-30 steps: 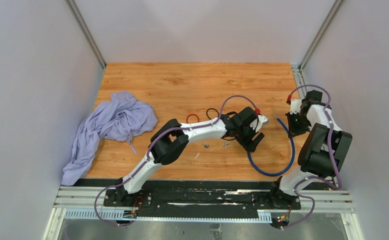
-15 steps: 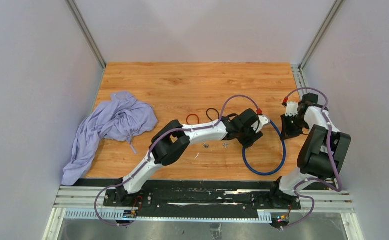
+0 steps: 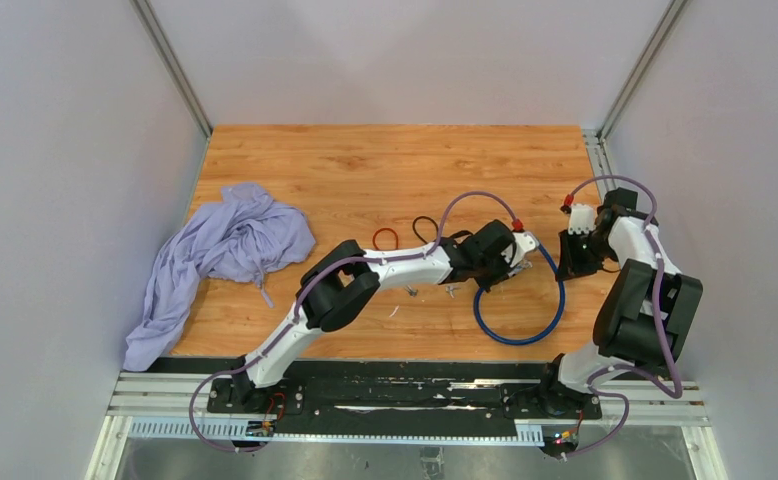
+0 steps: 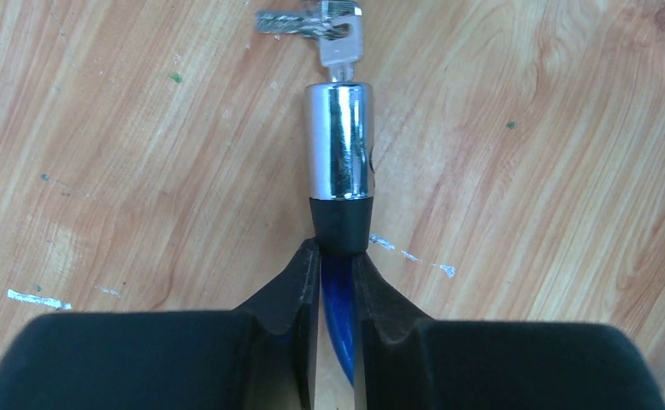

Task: Lock with the key
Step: Lock the lock.

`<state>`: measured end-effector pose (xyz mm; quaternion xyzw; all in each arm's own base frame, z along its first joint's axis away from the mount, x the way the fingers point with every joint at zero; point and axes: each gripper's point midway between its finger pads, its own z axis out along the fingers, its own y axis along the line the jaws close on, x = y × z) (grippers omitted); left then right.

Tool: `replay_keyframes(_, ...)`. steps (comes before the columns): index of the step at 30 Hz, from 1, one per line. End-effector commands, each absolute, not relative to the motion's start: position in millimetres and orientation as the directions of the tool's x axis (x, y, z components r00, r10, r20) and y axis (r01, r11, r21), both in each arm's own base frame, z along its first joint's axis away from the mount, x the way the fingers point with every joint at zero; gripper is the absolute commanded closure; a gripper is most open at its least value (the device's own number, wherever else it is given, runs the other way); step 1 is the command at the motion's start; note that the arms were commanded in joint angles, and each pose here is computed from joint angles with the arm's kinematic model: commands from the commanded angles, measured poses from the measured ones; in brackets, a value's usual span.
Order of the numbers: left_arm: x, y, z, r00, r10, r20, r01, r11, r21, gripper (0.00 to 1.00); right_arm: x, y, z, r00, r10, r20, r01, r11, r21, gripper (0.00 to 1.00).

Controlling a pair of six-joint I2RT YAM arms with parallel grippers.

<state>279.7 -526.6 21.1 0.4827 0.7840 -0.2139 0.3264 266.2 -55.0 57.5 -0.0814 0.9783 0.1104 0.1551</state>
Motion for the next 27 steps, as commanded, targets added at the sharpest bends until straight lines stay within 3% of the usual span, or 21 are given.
replay_keyframes(1, 265.0, -466.7, -57.9, -0.411, 0.764, -0.498, 0.886, 0.464, -0.021, 0.89, 255.5, -37.0, 57.9, -0.923, -0.193, -0.332, -0.281, 0.929, 0.242, 0.99)
replay_keyframes(5, 267.0, -466.9, -50.6, -0.426, 0.753, -0.501, 0.877, 0.48, -0.025, 0.99, 258.3, -32.5, 58.9, -0.921, -0.185, -0.344, -0.285, 0.921, 0.267, 0.99)
replay_keyframes(16, 314.9, -464.3, 29.0, -0.448, 0.658, -0.606, 0.833, 0.554, -0.015, 1.0, 270.9, -24.0, 92.9, -0.902, -0.163, -0.4, -0.299, 0.905, 0.304, 0.99)
replay_keyframes(27, 372.1, -447.6, 42.5, -0.525, 0.574, -0.628, 0.762, 0.646, -0.046, 1.0, 267.4, 6.6, 88.2, -0.891, -0.258, -0.374, -0.392, 0.853, 0.345, 0.99)
